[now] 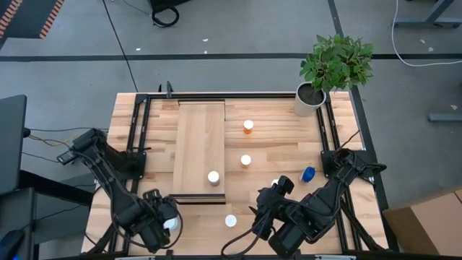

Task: Pick and place medicine bottles onto shelf by color
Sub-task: Put the bottom white pill bottle on the shelf

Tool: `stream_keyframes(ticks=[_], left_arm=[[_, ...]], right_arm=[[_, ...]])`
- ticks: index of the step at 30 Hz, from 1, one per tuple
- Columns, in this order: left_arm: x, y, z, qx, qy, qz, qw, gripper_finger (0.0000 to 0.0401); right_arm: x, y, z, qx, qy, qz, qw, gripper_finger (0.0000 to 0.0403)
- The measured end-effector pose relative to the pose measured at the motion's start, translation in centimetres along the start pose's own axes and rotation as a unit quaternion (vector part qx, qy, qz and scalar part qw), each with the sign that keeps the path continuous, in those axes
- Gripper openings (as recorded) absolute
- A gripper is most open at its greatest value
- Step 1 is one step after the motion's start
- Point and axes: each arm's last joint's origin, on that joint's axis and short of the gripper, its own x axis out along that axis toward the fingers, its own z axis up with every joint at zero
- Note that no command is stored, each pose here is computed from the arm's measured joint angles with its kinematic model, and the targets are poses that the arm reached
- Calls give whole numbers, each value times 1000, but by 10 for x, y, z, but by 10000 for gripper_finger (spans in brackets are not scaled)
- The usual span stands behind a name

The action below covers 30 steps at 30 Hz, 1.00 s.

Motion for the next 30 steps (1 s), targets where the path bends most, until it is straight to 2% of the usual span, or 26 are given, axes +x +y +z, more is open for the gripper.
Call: stream_keyframes(ticks=[8, 14, 18, 22, 27, 30], left_arm=[[2, 0, 3, -17, -1, 4, 1000, 351], [-5, -7, 7, -13, -20, -62, 998, 332], [-6, -7, 2, 12, -17, -53, 998, 319], [6, -2, 2, 6, -9, -43, 999, 314], [24, 0, -2, -9, 17, -69, 997, 314], [25, 0, -2, -12, 15, -72, 997, 314]], right_arm=[[0, 0, 1, 6, -6, -3, 1000, 277], [0, 0, 0, -4, -6, -3, 1000, 277], [0, 0, 0, -5, -6, -3, 1000, 277], [0, 0, 0, -3, -6, -3, 1000, 277], [0, 0, 0, -4, -6, -3, 1000, 277], [0, 0, 0, -4, -6, -2, 1000, 277]])
